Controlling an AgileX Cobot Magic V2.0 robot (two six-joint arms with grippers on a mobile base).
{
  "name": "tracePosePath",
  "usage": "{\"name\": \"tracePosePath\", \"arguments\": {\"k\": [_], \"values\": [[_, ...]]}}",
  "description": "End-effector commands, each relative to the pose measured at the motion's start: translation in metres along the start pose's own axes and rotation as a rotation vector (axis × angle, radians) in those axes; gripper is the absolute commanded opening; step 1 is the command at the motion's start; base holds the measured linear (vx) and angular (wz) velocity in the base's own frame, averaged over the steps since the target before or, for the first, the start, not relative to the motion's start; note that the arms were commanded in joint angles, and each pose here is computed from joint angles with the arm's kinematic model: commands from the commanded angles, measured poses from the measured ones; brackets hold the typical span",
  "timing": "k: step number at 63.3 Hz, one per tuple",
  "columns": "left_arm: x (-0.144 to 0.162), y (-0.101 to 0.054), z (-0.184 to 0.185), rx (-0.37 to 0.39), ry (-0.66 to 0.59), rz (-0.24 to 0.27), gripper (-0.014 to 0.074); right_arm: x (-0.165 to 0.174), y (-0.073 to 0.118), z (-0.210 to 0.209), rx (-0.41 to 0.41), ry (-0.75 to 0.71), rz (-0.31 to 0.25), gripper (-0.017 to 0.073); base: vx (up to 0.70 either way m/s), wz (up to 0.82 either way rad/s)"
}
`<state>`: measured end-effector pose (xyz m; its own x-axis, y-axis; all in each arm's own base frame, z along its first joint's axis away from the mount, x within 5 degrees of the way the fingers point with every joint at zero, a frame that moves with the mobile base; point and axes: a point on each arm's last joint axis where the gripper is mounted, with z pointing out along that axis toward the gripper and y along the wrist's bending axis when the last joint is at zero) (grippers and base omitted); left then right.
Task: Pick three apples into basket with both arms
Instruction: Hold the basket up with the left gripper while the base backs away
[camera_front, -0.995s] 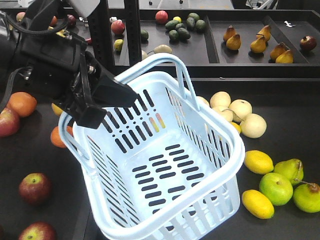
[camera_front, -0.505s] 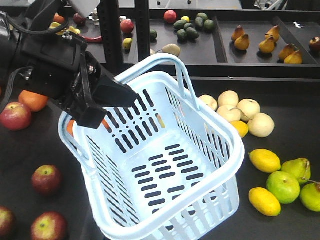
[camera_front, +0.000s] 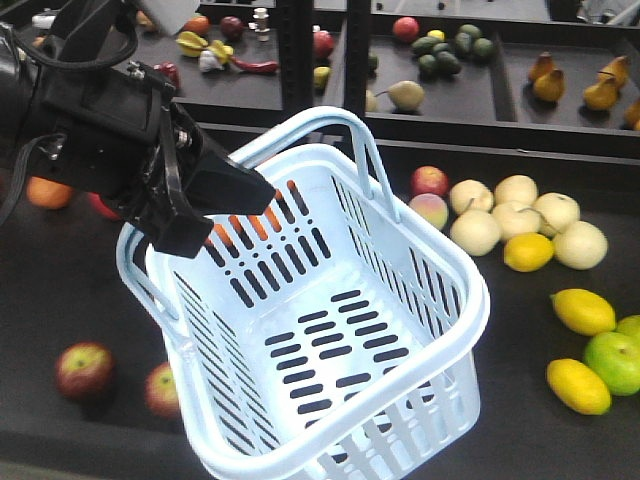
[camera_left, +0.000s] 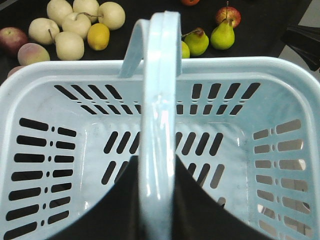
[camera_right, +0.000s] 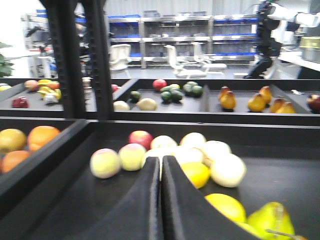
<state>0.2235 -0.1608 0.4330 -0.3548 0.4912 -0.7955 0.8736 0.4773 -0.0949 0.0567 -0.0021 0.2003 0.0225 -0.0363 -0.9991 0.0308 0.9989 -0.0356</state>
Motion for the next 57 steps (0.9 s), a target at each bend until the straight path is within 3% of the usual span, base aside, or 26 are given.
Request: {"name": "tracePosePath", "arguments": {"k": [1, 57], "values": [[-0.0147, -0.0099, -0.0173, -0.008, -0.128, -0.005, -0.0006, -0.0024, 0.0009, -0.0006, -0.006, -0.067, -0.017, -0.0005, -0.12, 0.31], [-0.0147, -0.0099, -0.0173, -0.008, -0.128, -0.005, -0.0006, -0.0024, 0.0009, -0.0006, -0.006, -0.067, -0.017, -0.0005, -0.14, 0.53]]}}
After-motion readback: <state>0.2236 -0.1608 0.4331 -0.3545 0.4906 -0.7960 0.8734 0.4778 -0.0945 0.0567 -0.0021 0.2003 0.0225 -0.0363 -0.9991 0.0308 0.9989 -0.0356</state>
